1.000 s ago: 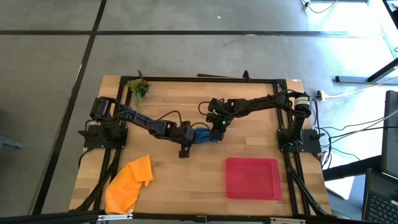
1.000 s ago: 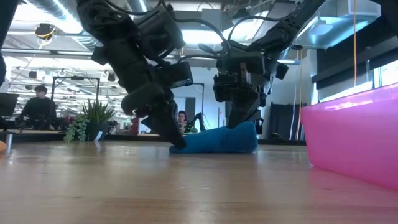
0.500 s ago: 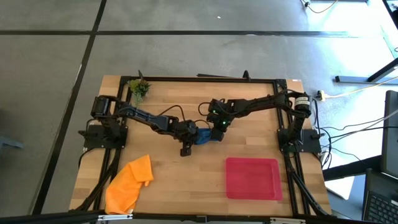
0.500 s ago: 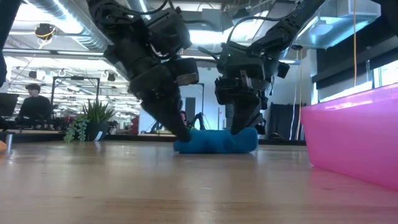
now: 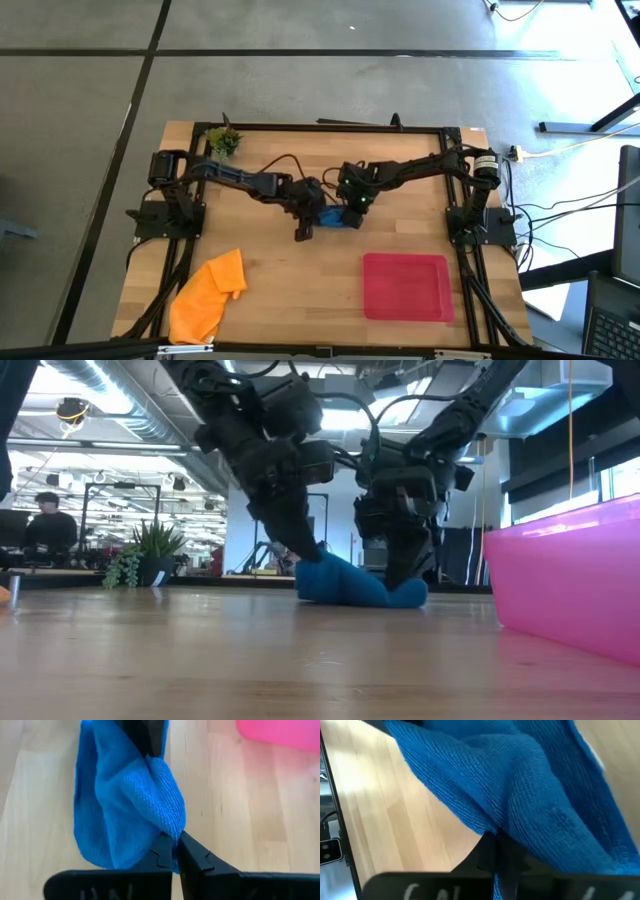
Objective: Roll microfiber towels into tight, uniform cylinder then place into a basket
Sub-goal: Roll the blue microfiber towel
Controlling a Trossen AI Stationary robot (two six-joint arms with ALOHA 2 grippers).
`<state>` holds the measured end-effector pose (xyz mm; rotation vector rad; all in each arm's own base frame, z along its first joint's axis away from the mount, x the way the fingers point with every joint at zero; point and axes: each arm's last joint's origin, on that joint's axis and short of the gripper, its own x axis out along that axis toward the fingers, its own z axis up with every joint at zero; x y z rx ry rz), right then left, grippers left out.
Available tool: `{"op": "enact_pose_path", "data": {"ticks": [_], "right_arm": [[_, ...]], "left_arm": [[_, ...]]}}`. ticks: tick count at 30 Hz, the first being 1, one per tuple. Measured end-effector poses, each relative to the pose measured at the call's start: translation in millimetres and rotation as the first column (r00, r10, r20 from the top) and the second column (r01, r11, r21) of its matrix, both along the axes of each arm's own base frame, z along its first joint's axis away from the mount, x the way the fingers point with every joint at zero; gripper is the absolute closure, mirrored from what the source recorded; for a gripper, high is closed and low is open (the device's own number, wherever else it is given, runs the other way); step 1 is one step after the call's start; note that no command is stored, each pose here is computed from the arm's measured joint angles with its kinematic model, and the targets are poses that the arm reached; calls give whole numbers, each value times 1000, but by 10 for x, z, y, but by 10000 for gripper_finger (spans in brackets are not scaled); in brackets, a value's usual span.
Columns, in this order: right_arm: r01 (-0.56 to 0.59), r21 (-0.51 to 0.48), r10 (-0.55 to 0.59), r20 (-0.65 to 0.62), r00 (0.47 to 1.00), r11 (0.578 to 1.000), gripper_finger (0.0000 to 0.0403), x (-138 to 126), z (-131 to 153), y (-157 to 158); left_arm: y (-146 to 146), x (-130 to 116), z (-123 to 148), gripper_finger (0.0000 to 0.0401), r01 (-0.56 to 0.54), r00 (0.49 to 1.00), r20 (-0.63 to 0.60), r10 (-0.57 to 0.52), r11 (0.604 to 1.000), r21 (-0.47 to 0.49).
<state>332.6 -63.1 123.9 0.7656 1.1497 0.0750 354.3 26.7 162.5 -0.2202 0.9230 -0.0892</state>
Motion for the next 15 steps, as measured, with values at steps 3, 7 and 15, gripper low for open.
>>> {"op": "enact_pose_path", "data": {"ticks": [3,7,15], "right_arm": [[0,1,0,-3,1000,1000,398,-14,-17,3],[-1,1,1,-1,1000,1000,398,-23,-32,8],[0,-3,0,10,1000,1000,398,-14,-29,3]], "left_arm": [[74,10,28,401,-22,1000,6,22,999,-45],[180,-13,28,401,-66,998,-17,64,989,-133],[372,-35,15,401,-195,981,-54,188,956,-219]]}}
